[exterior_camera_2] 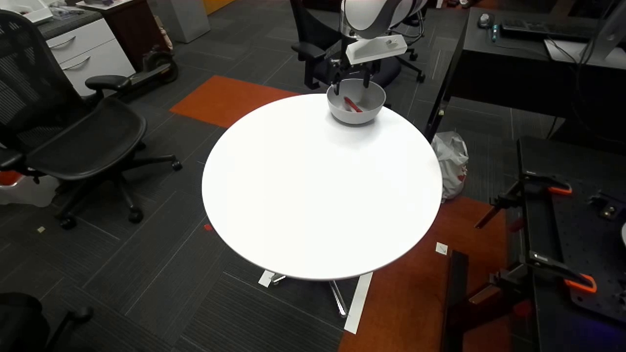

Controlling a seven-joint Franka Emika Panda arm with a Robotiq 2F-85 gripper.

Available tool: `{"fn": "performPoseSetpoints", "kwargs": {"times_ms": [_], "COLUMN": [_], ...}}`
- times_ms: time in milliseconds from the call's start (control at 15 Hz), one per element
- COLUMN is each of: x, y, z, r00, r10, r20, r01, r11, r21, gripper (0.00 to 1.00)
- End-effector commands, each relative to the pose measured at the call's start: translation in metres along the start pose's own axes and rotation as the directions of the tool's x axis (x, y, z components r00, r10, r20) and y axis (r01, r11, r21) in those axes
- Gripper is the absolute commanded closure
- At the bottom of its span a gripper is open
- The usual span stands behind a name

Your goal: Remove the pen from the bowl

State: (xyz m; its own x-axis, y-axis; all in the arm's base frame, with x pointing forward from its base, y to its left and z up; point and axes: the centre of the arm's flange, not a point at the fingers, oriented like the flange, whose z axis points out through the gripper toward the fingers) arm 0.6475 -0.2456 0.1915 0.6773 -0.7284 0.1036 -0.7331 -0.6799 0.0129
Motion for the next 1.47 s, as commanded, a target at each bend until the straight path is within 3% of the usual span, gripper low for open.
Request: {"fn": "performPoseSetpoints", "kwargs": {"times_ms": [0, 267, 333, 400, 1000, 1133, 1400], "x": [0.017, 0.017, 0.017, 0.017, 0.018, 0.015, -0.001], "y": [-0.002, 0.005, 0.007, 0.007, 0.009, 0.009, 0.015], "z": [0.015, 0.033, 0.038, 0.041, 0.047, 0.039, 0.001], "r00": [0.999, 0.997, 0.997, 0.996, 0.995, 0.996, 0.999], "r10": [-0.035, -0.041, -0.041, -0.047, -0.035, -0.024, -0.010], "r20": [0.031, 0.061, 0.067, 0.073, 0.093, 0.088, 0.042], "r01": [0.036, 0.044, 0.044, 0.051, 0.042, 0.030, 0.012], "r11": [0.999, 0.998, 0.998, 0.997, 0.997, 0.997, 0.999], "r21": [-0.031, -0.050, -0.052, -0.056, -0.066, -0.065, -0.041], "gripper": [0.00, 0.00, 0.25, 0.26, 0.95, 1.00, 0.96]}}
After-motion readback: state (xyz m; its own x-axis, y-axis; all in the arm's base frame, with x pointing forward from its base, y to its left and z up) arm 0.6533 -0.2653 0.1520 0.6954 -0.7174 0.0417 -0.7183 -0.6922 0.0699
